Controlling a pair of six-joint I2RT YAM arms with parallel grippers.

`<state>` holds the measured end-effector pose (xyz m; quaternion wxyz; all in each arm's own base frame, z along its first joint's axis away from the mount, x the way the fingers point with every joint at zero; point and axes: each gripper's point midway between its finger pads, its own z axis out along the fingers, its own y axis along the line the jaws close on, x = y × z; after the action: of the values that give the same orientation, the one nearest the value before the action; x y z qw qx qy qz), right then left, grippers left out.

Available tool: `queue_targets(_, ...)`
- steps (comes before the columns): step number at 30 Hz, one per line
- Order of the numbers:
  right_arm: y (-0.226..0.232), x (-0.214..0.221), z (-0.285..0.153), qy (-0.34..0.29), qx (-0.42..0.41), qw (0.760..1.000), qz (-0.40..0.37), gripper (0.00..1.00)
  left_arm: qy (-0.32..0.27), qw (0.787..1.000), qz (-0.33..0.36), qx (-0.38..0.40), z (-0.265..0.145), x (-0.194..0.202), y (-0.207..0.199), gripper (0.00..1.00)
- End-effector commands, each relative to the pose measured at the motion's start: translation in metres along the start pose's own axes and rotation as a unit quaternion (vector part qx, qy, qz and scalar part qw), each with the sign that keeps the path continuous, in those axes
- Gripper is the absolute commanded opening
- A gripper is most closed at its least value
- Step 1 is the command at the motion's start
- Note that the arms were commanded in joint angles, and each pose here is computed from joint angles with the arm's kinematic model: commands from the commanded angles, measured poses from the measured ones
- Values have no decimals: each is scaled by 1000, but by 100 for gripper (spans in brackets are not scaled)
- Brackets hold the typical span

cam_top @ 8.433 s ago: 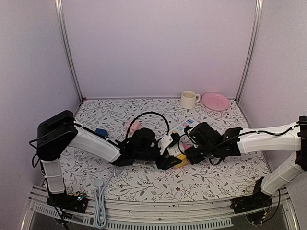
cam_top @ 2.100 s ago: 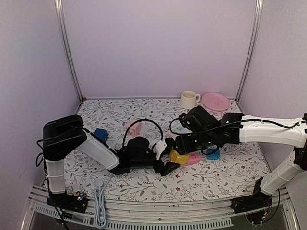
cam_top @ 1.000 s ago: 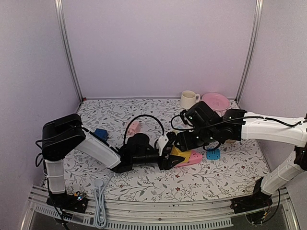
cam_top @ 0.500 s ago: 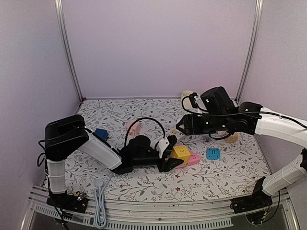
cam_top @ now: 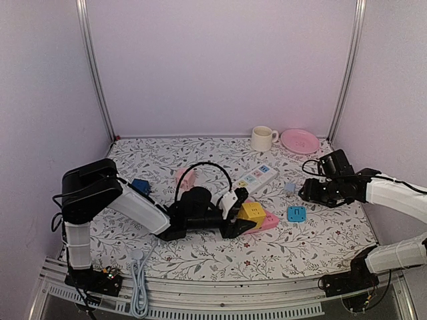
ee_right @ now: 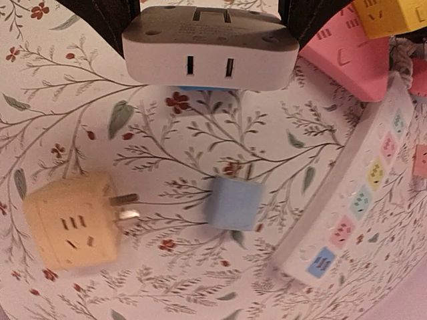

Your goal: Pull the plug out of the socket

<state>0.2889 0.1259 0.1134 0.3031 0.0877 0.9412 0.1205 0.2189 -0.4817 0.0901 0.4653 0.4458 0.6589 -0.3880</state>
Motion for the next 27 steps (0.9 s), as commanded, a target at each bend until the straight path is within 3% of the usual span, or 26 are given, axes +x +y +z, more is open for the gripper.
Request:
queue_targets(1, -52, 5, 13, -8, 21, 997, 75, 36, 58, 998, -26, 4, -1, 29, 0, 28)
queue_targets(8, -91, 14, 26, -7, 54, 993, 103, 52, 60, 998, -24, 7, -1, 26, -1, 28)
queue_targets(20, -90, 14, 32, -2, 49, 994, 102, 91, 57, 998, -24, 8, -1, 21, -1, 29)
queue_targets(27, -87, 9, 26, -1, 49, 995, 90, 95, 53, 998, -22, 10, -2, 17, -1, 30)
